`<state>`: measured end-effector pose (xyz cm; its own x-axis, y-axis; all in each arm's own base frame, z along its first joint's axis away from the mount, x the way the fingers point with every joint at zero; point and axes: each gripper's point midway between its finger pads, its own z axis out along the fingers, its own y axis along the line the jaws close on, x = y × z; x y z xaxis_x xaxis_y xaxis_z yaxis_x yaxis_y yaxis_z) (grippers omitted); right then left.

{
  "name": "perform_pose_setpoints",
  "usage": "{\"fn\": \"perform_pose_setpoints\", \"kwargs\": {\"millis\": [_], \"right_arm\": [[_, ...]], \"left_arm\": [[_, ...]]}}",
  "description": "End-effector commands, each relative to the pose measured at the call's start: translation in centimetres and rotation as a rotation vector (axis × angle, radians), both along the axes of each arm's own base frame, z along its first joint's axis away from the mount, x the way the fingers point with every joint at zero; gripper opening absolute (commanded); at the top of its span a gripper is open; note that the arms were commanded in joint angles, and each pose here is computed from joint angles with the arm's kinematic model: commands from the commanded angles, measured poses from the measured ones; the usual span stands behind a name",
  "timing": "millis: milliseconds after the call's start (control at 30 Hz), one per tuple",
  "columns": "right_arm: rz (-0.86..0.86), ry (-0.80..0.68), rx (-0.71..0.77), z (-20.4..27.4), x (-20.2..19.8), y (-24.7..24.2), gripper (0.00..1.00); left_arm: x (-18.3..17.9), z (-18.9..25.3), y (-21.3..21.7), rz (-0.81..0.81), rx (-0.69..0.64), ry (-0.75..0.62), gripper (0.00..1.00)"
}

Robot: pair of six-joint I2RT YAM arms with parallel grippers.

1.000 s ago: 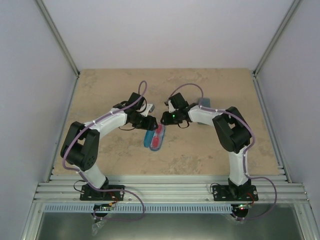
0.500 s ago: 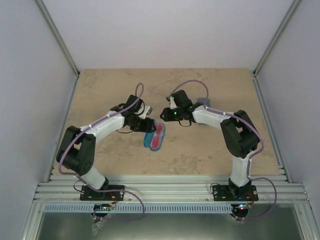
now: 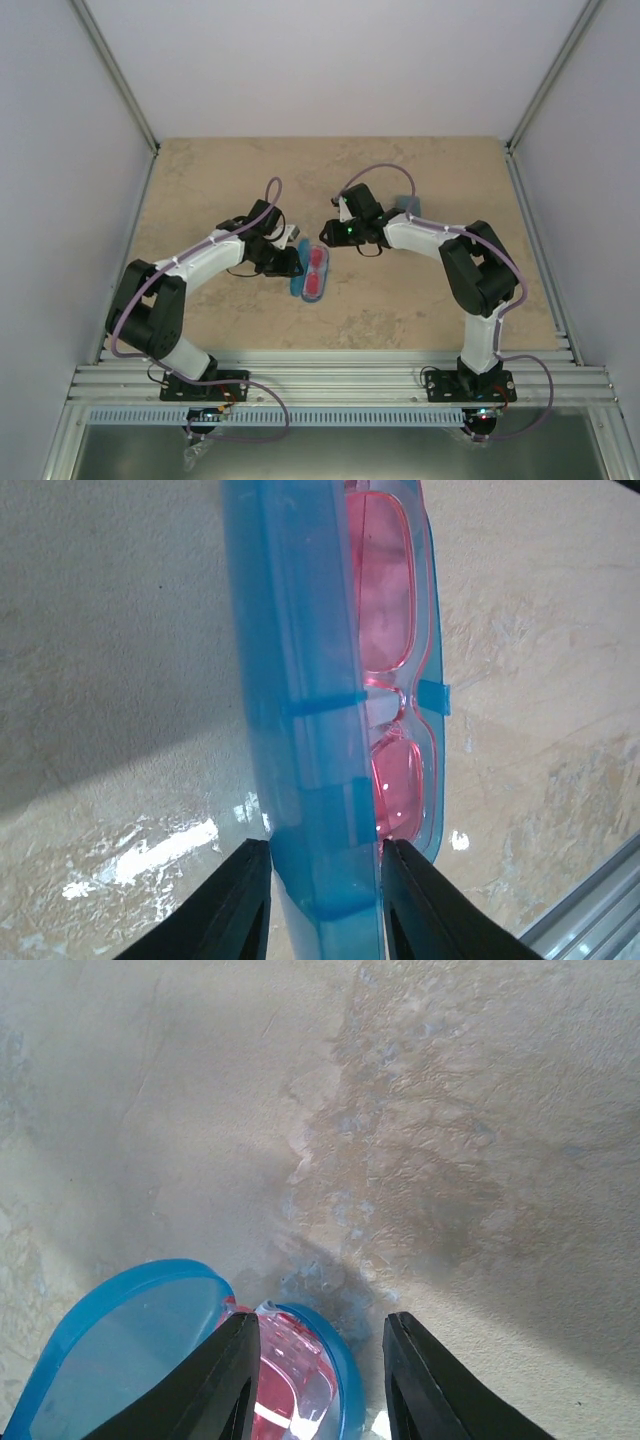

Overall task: Organize the sunglasses
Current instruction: Adjust the sunglasses case at the center of the board, then adjust the sunglasses in the sunglasses case.

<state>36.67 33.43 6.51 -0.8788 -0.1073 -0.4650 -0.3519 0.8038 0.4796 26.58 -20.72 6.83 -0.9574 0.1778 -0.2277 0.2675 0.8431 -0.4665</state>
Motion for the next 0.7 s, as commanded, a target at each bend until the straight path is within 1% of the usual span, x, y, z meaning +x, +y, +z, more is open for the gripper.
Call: {"fn": "perform_pose_setpoints", "kwargs": {"millis": [0,133,333,667], "right_arm": [[0.011,-0.013,0.014,0.5,-0.4,0.2,0.35],[-0.001,0.006,-0.001,-0.2,-0.6,0.0,0.34],[-0.024,0.046,-0.045,-1.7,-0.9,-0.6,0.30],[0.035,0.107,-0.056,-2.4,-3.9,-0.6,0.31]], "left_arm": [[-0.6,0.6,0.0,-0.005,-0.004,0.003,0.31],[-0.5,0.9,-0.1,-0.009,-0.001,0.001,0.27],[-0.3,1.0,-0.2,-0.012,0.000,-0.005,0.24],[0.5,1.4,-0.5,-0.005,0.009,-0.029,0.24]]}}
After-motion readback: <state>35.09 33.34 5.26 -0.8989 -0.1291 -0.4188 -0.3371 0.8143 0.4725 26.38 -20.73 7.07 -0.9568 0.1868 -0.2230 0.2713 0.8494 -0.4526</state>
